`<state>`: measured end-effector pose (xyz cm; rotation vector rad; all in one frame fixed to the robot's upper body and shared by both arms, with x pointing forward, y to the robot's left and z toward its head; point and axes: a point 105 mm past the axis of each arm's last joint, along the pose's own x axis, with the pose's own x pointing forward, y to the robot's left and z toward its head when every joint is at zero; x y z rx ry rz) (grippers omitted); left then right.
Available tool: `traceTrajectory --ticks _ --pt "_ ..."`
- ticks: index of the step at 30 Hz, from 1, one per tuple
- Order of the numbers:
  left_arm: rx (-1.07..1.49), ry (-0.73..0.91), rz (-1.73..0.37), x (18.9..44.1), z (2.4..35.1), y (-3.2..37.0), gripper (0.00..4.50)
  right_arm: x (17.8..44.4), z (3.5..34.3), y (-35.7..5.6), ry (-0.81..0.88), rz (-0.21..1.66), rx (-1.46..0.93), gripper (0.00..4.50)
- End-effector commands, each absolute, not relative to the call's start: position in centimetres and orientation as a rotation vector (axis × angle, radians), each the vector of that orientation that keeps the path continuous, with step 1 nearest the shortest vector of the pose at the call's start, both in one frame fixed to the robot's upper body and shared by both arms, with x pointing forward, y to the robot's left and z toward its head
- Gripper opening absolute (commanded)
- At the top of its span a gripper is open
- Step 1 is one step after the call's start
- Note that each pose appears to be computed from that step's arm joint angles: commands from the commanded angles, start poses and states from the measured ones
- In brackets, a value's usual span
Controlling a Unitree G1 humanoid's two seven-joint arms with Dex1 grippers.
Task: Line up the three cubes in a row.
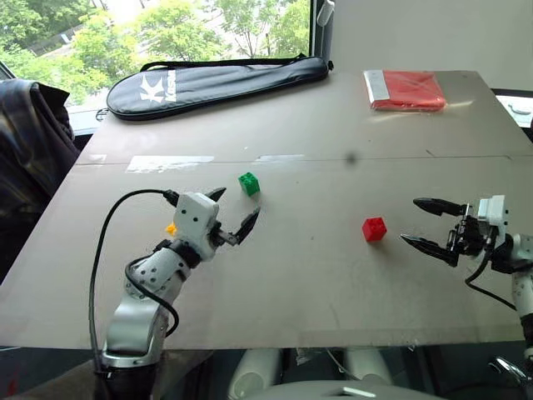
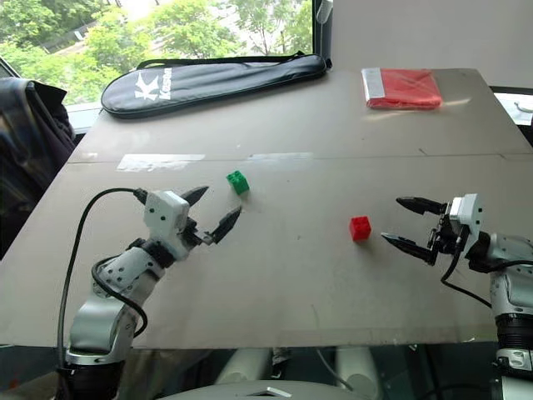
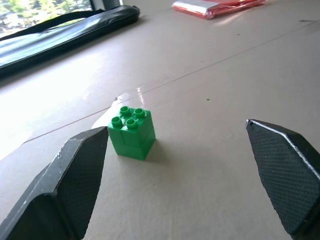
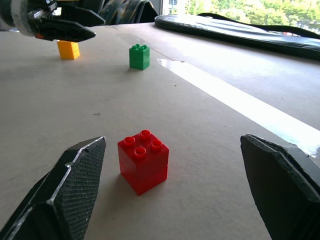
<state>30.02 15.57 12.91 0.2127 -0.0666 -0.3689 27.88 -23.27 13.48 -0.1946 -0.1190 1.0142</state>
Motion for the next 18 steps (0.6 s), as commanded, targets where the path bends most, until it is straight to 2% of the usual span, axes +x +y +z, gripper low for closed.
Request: traceTrajectory --ticks 1,11,18 --pt "0.241 -0.040 -0.222 31.0 12.1 14.8 4.50 27.4 15.1 -23.5 -0.185 0.968 -0.200 4.42" --pt "0.287 0.099 0.018 35.9 9.5 13.6 4.50 26.1 16.3 -23.2 -0.215 0.904 -0.170 4.42" --pt "0.262 0.160 0.068 37.4 9.0 11.7 4.50 26.0 16.6 -23.4 -0.214 0.887 -0.187 4.42"
